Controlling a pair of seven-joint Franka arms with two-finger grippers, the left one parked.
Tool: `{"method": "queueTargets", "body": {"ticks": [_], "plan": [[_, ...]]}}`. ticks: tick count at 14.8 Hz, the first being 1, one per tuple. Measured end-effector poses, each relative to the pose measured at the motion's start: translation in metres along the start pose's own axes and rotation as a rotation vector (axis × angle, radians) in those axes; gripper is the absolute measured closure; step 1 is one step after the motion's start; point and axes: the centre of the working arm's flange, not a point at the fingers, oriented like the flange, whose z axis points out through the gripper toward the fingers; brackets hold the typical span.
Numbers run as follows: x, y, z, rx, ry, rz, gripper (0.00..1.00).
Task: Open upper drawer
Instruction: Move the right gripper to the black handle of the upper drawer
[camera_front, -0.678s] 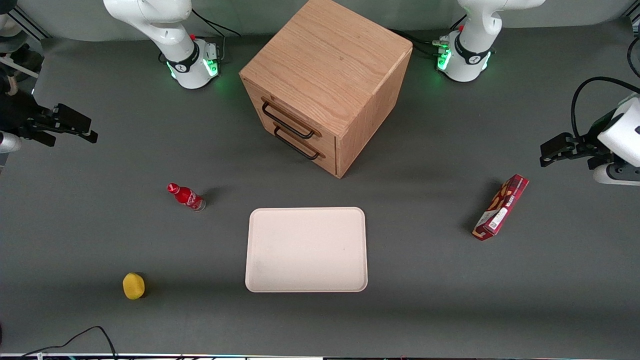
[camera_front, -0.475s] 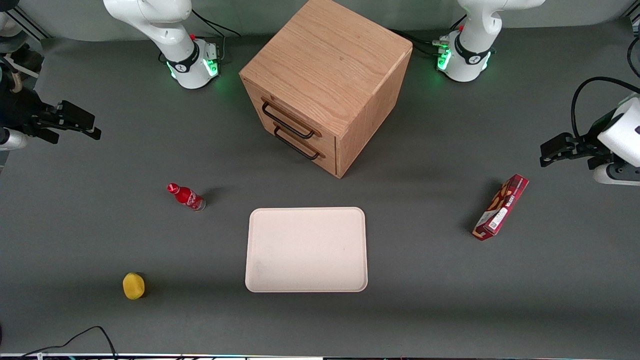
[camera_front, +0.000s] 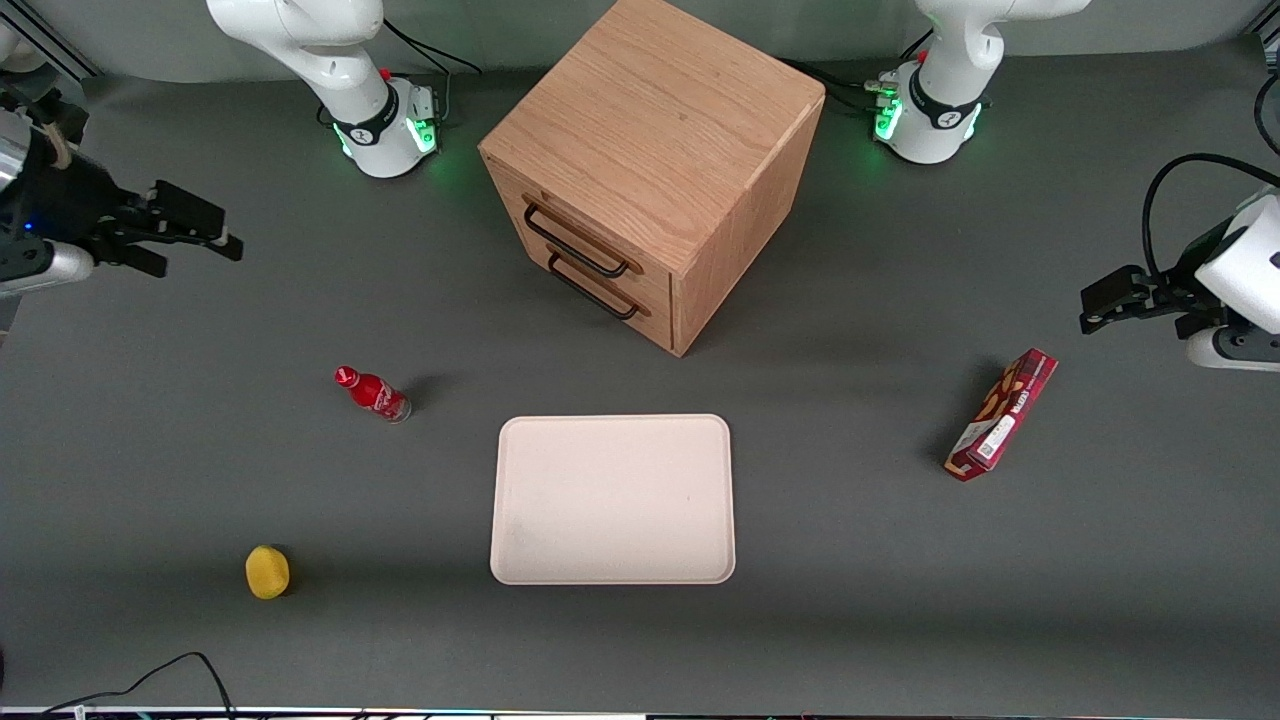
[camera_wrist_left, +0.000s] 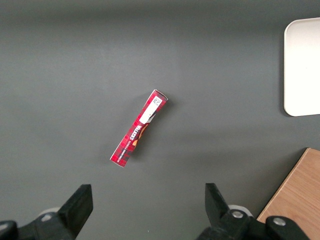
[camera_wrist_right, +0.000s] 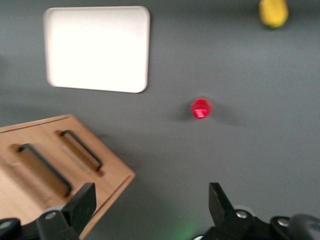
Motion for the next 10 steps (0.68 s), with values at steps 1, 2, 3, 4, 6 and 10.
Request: {"method": "queueTargets", "body": {"ticks": [1, 2, 3, 4, 6, 10], "plan": [[0.005, -0.011, 0.011, 0.035, -0.026, -0.019, 0.0], [0.011, -0.026, 0.028, 0.059, -0.062, -0.045, 0.0], [0.018, -0.041, 0.048, 0.077, -0.102, -0.077, 0.0], [0.024, -0.057, 0.069, 0.088, -0.14, -0.117, 0.0], [0.033, -0.086, 0.103, 0.101, -0.188, -0.214, 0.0], [0.037, -0.124, 0.139, 0.114, -0.222, -0.368, 0.0]]}}
